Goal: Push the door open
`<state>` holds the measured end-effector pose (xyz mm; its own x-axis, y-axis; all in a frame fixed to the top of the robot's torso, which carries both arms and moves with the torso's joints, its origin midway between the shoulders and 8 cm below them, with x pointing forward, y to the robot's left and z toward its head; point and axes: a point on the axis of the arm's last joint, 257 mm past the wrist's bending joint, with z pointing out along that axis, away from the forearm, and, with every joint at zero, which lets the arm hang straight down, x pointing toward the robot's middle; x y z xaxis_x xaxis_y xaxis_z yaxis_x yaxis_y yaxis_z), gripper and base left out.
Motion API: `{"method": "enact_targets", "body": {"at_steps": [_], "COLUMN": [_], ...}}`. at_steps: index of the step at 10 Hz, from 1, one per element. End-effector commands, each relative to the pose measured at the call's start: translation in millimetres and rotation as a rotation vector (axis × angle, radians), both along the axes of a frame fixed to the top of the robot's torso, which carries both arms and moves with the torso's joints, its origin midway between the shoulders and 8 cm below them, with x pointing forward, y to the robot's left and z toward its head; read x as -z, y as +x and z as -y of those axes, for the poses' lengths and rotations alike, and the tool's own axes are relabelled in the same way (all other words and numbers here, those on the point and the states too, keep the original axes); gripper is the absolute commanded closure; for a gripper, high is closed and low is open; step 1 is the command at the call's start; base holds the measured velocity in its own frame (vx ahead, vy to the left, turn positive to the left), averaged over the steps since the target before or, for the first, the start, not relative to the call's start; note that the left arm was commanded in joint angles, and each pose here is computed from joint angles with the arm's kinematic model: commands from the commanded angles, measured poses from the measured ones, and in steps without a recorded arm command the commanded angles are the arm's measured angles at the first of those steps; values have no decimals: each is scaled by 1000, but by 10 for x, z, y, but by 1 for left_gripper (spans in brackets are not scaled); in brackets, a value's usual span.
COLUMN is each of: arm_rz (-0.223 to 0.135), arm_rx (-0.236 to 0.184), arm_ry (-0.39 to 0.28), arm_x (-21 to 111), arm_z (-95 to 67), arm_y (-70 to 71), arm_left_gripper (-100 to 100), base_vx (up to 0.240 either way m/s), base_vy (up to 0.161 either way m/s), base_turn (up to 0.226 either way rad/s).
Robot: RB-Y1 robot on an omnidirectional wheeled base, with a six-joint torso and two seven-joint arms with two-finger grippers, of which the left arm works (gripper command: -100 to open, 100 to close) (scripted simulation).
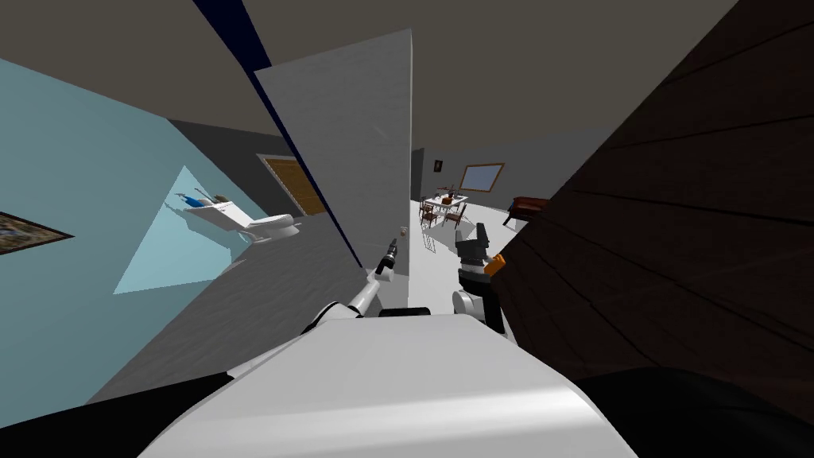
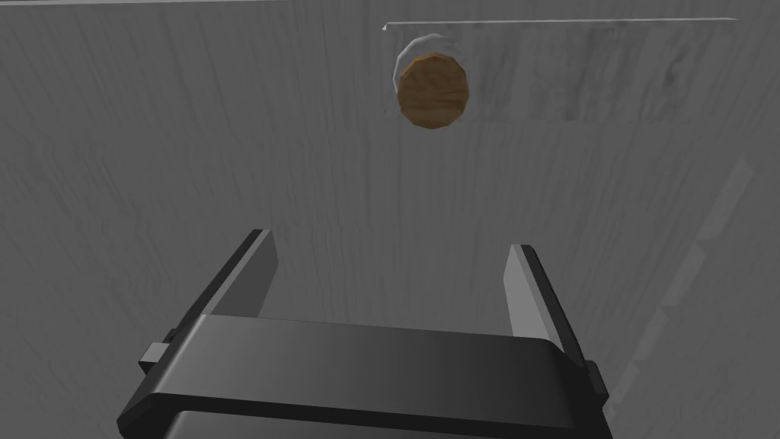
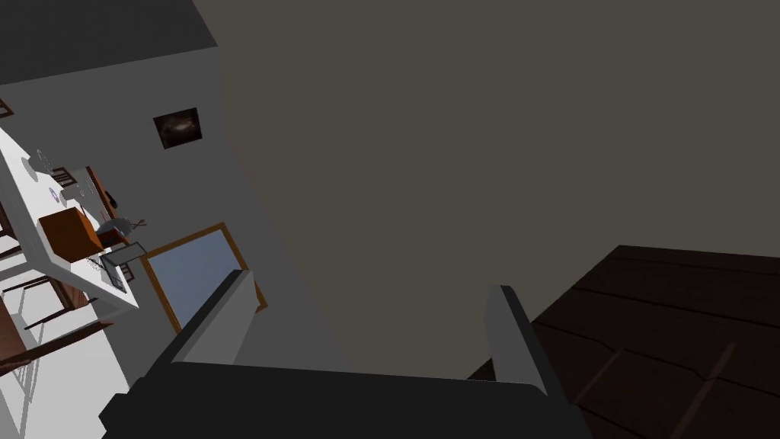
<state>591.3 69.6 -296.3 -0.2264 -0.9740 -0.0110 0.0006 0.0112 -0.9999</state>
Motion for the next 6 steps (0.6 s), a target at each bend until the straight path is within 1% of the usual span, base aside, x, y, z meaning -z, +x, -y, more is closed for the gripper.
{"method": "enact_targets", "body": {"at_steps": [1, 2, 4, 5, 6], "arm_rz": [2, 3, 8, 11, 14], "arm_rx": [-5, -7, -18, -26, -31], "arm_ry": [10, 16, 39, 53, 61], "arm_x": [8, 11, 21, 25, 27], "arm_z": [-69, -103, -245, -333, -382], "arm_y": [7, 13, 36, 50, 56], "arm_left_gripper": [-100, -100, -100, -100, -100], "base_vx": [106, 126, 149, 232, 277], "base_vy": [141, 152, 135, 57, -17], "base_turn": [-2, -4, -7, -21, -22]}}
